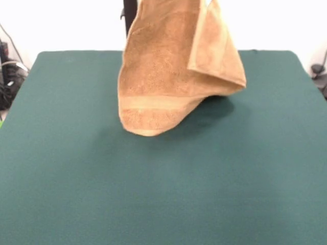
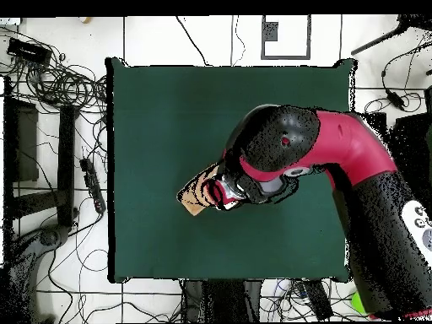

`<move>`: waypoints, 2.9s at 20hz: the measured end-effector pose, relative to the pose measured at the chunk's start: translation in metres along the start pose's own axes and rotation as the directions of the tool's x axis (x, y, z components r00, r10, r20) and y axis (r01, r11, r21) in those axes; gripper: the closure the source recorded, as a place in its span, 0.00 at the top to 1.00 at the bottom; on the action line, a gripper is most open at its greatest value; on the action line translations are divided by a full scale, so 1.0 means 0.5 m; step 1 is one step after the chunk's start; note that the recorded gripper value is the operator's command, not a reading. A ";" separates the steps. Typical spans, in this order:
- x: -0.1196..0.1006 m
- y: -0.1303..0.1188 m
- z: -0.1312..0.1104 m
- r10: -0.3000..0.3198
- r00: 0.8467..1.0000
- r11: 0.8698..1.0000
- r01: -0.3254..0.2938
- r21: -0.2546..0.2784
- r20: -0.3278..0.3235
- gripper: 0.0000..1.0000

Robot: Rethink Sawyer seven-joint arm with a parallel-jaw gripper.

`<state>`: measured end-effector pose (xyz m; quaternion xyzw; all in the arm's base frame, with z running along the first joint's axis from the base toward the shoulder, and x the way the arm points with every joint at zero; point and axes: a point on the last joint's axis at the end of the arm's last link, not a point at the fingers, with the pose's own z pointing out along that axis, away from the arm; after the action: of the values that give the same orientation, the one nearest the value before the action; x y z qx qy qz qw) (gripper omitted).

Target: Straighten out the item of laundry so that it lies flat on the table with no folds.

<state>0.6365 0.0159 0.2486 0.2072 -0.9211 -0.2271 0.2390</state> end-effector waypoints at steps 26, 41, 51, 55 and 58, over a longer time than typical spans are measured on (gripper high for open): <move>0.001 0.054 -0.143 -0.074 0.997 0.997 0.074 -0.009 -0.023 0.00; -0.053 0.085 -0.255 -0.086 0.996 0.994 0.086 0.065 0.005 0.00; -0.127 0.006 -0.228 -0.093 0.970 0.976 0.044 0.214 0.223 0.00; -0.171 -0.028 -0.220 -0.119 0.930 0.964 0.024 0.264 0.347 0.00; -0.193 -0.045 -0.215 -0.133 0.905 0.959 0.014 0.285 0.405 0.00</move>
<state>0.7772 0.0106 0.2878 0.2196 -0.9647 -0.1451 -0.0046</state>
